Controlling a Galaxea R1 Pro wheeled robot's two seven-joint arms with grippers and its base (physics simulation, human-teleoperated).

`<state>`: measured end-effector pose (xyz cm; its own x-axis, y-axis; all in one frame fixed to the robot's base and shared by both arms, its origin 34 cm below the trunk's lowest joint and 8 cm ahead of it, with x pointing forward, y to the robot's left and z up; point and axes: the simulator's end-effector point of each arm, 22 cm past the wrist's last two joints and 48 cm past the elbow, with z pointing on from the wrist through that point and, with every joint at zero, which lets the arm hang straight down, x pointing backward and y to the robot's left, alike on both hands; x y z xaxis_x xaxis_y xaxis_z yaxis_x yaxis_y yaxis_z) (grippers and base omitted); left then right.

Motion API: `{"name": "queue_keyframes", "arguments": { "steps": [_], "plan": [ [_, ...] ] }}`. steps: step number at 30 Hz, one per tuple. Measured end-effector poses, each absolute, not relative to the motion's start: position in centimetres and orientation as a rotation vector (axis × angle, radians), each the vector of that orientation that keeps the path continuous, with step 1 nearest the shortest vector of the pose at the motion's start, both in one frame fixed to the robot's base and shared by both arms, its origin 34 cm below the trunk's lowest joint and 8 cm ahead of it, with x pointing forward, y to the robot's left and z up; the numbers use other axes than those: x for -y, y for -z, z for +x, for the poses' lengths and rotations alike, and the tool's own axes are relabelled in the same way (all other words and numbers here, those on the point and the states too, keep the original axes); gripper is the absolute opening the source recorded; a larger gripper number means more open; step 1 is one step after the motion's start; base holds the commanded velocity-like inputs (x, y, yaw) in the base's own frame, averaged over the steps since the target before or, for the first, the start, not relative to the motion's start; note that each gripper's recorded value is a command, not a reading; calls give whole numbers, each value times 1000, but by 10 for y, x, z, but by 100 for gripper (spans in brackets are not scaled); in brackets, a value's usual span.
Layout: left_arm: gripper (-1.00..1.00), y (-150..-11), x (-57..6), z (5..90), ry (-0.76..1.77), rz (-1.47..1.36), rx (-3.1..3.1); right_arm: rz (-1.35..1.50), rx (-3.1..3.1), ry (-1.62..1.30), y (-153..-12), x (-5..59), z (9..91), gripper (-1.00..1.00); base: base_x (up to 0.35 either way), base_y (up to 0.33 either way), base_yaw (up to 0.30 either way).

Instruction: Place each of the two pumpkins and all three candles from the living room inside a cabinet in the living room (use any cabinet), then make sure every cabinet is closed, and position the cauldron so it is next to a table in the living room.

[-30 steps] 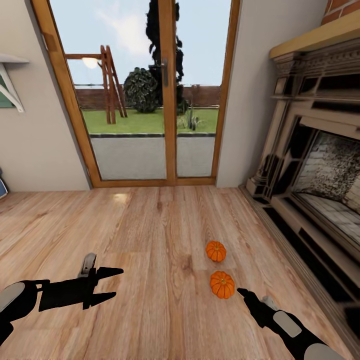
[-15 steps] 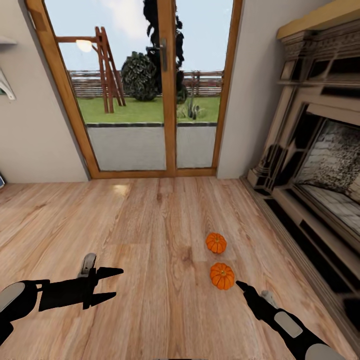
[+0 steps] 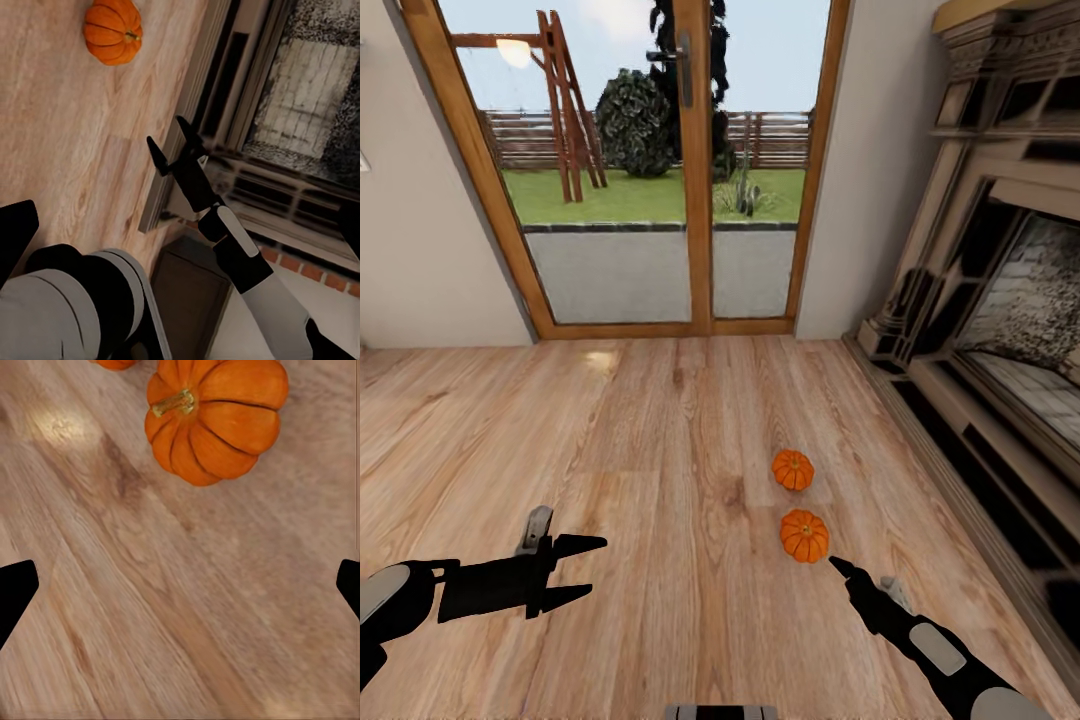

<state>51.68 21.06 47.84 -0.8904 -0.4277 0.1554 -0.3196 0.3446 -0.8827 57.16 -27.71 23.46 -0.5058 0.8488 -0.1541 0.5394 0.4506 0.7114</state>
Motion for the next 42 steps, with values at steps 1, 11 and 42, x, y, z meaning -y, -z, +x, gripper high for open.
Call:
{"name": "queue_keyframes", "arguments": {
  "steps": [1,11,42],
  "plan": [
    [100,-476,-211,517,1597,-699,-2493,1163,-2213,-829,-233,276,570,100,0,0,0],
    [100,-458,-210,515,1599,-739,-2522,1231,-2293,-893,-211,263,549,100,0,0,0],
    [100,-422,-210,510,1599,-814,-2578,1417,-2257,-913,-181,277,533,100,12,0,0]
  ]
}}
